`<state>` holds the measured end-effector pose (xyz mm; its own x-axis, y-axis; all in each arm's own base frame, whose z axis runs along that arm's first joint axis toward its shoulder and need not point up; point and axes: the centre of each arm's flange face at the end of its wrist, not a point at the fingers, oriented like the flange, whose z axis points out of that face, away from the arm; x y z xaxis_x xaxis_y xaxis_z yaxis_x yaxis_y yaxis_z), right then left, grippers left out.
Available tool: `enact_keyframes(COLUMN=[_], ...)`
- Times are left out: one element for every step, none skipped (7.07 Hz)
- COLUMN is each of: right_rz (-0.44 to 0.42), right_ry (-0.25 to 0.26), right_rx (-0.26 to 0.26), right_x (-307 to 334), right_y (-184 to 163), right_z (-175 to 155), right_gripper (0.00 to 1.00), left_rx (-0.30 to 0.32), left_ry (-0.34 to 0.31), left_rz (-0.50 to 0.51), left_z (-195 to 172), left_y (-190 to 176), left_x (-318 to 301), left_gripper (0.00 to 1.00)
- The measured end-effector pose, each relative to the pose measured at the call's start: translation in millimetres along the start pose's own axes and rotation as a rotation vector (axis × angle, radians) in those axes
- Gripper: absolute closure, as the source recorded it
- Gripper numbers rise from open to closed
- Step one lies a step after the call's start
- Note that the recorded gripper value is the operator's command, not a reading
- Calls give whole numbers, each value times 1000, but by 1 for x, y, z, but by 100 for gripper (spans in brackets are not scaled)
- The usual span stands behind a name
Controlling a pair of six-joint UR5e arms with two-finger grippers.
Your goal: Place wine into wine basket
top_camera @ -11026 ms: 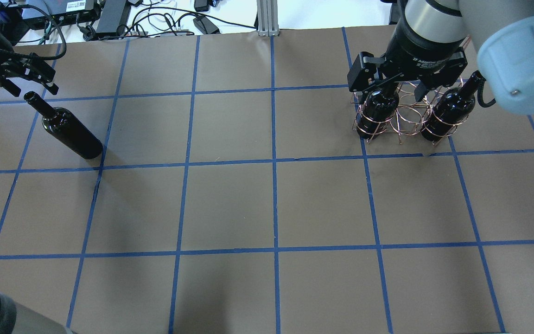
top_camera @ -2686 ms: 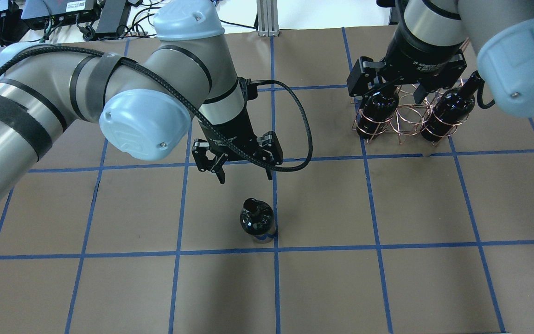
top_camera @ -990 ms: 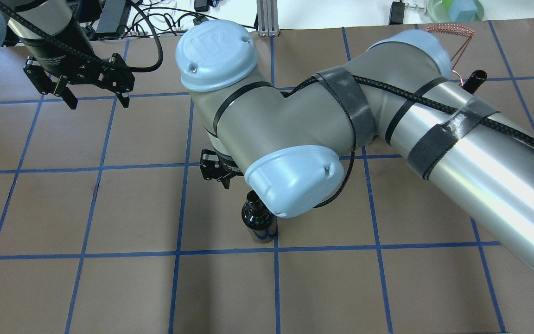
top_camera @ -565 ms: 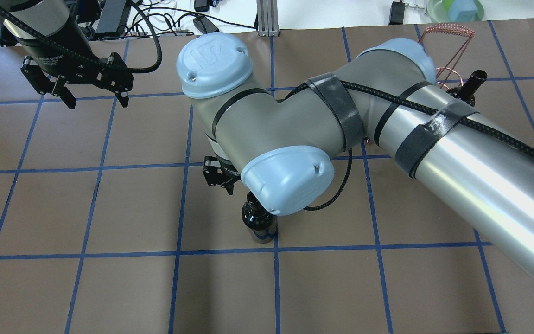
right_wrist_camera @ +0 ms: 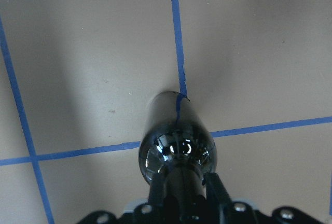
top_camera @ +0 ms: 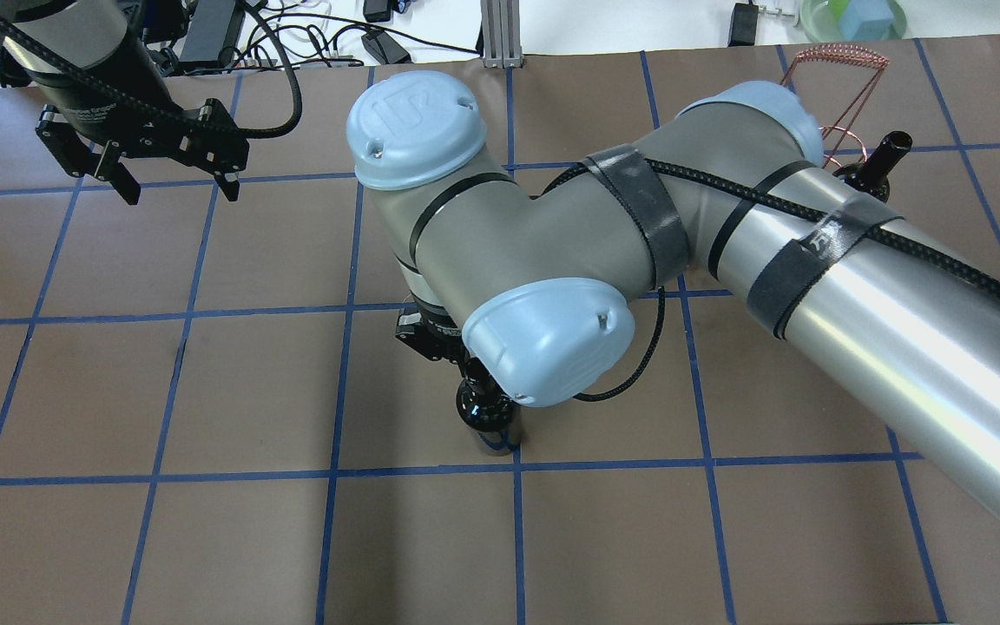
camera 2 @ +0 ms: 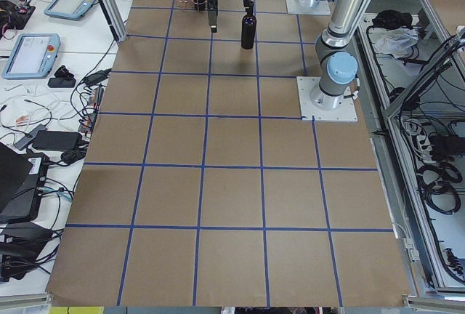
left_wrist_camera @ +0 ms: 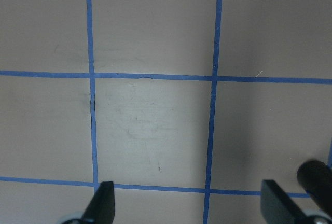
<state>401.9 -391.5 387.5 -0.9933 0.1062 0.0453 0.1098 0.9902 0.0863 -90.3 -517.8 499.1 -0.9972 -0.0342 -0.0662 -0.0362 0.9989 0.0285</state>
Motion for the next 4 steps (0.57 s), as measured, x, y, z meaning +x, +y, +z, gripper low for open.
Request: enact_keyframes(right_rz=[0,-3,-5,-6], right_ry=[-10,-21,-33,-47], right_rx=[-1,1,12,30], right_x=[-1,-2,0,7], right_y=[0,0,-3,-10], right_z=[-1,-3,-9,-21], right_gripper=[82,83,83,84], left_rx=[2,3,3,2], left_ry=[0,1,1,0], left_rz=[2,3,4,5], left_z=[0,0,0,0], left_y=[0,0,0,0], left_x=[0,0,0,0], left_gripper=[0,0,0,0])
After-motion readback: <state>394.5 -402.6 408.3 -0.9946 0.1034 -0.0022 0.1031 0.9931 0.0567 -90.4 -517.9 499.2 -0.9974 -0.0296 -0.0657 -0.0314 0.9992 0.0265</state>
